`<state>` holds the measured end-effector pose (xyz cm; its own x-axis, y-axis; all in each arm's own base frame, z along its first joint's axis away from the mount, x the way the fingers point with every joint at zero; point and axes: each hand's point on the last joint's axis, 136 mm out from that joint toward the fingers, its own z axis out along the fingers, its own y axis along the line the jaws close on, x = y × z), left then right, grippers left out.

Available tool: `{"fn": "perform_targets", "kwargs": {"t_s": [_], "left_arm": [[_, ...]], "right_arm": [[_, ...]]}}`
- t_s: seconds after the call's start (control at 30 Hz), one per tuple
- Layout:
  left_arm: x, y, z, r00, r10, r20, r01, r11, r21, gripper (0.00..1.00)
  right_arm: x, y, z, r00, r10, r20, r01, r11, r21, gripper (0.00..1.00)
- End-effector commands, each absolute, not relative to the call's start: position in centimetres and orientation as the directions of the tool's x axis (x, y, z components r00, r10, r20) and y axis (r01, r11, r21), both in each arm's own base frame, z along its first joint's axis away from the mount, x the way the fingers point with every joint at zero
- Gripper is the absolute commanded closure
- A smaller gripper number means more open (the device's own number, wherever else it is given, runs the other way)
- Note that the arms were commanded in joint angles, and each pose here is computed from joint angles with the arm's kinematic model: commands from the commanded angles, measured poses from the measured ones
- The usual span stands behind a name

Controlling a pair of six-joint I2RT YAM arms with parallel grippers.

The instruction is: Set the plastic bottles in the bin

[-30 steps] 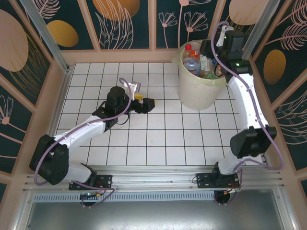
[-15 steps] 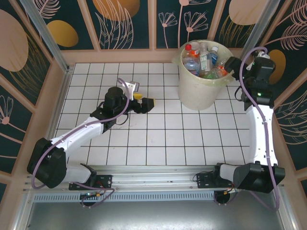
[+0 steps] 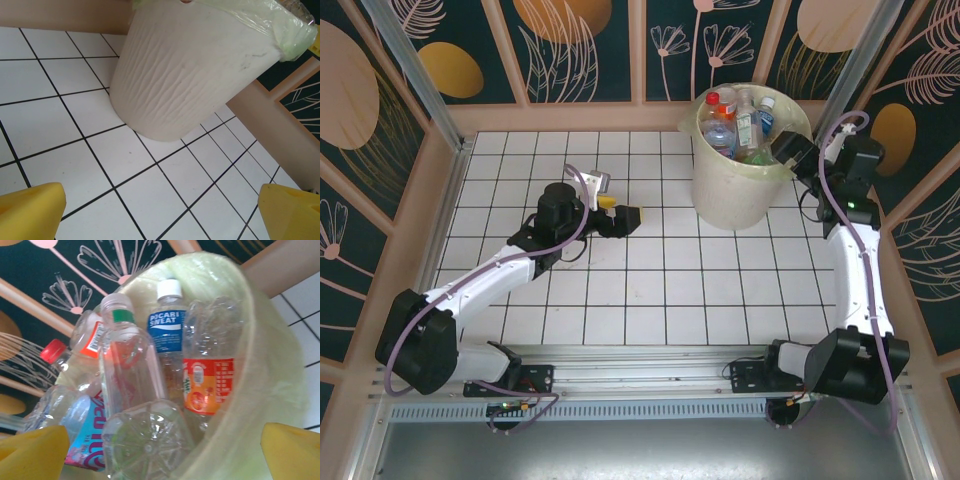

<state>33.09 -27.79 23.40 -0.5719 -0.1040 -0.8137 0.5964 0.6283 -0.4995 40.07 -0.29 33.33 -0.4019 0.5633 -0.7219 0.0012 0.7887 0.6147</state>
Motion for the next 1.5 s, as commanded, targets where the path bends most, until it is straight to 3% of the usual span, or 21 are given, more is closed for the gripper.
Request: {"fn": "perform_targets", "kwargs": {"t_s": [0.0,0.83,1.1,1.47], "left_arm": [[32.7,-28.0,24.8,-0.548,-0.124,-0.827,0.622,0.6,-0.502,0.01],[32.9,-27.1,24.1,-0.54,-0.115,-0.833,0.594,0.65,-0.475,0.01],[33.5,-25.7,24.7,-0.499,-0.122,-0.858,0.558,0.713,-0.425,0.01],[36.4,-18.6,25.8,-0.347,-0.124,-0.93,0.328,0.913,-0.244,0.01]], "right_arm": [[40.7,1.1,33.6,-0.427,0.565,-0.706,-0.084,0.752,0.653,0.01],[45.4,9.9,31.6,-0.573,0.412,-0.709,-0.297,0.702,0.647,0.01],[44.1,5.5,32.8,-0.443,0.419,-0.792,-0.186,0.821,0.539,0.01],[37.6,-0.7,30.3,-0.22,0.41,-0.885,0.009,0.908,0.419,0.01]]}}
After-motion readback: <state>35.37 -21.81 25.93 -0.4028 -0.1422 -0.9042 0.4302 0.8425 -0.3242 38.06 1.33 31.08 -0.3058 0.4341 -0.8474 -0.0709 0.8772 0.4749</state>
